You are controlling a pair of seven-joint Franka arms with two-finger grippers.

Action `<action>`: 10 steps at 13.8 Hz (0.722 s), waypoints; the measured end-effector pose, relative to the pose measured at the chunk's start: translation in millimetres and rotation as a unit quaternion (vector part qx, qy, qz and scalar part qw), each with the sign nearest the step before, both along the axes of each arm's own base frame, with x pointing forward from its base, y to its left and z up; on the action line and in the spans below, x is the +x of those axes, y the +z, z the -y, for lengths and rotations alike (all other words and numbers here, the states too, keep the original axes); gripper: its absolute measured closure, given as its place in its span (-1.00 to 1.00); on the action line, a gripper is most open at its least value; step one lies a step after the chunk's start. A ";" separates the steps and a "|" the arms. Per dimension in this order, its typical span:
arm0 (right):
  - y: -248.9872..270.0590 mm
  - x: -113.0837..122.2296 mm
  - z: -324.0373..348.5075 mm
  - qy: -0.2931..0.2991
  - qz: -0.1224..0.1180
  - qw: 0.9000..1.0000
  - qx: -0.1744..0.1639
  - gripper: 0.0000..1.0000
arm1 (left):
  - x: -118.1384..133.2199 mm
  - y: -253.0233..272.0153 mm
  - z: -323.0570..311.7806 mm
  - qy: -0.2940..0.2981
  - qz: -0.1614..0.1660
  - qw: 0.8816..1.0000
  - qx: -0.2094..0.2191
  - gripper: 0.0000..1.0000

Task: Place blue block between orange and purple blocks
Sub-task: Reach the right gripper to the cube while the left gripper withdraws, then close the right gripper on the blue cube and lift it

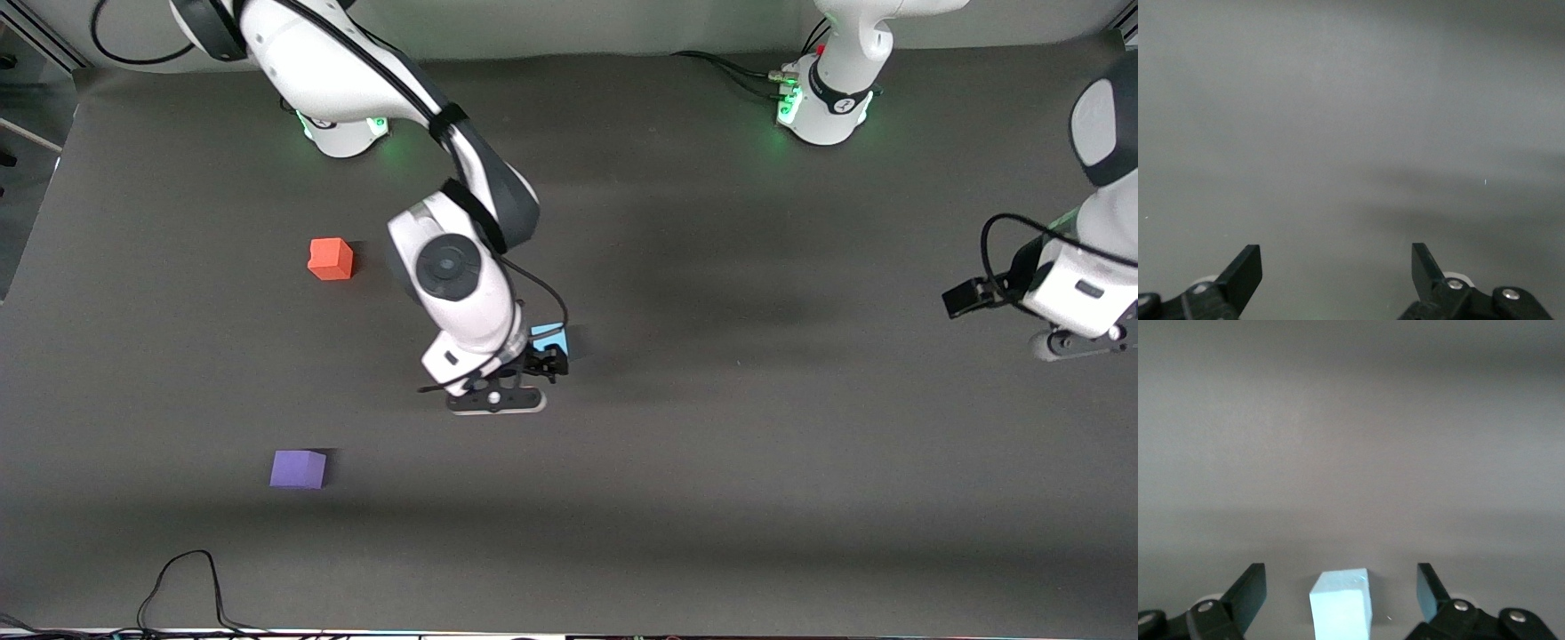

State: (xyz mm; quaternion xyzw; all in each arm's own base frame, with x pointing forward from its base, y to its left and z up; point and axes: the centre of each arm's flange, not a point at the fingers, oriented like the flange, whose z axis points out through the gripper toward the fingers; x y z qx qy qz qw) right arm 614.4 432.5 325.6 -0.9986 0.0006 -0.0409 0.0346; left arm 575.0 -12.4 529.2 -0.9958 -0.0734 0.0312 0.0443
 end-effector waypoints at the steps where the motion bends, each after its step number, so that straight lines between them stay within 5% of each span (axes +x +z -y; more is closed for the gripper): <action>1: -18.0 -6.3 -9.6 0.005 -0.002 1.000 -0.002 -1.00 | -7.4 5.4 -0.4 -0.010 -0.001 1.000 0.000 -1.00; 10: -125.7 -66.6 -23.3 0.010 0.007 1.000 -0.003 -1.00 | -15.7 20.0 -9.9 -0.021 0.006 1.000 -0.001 -1.00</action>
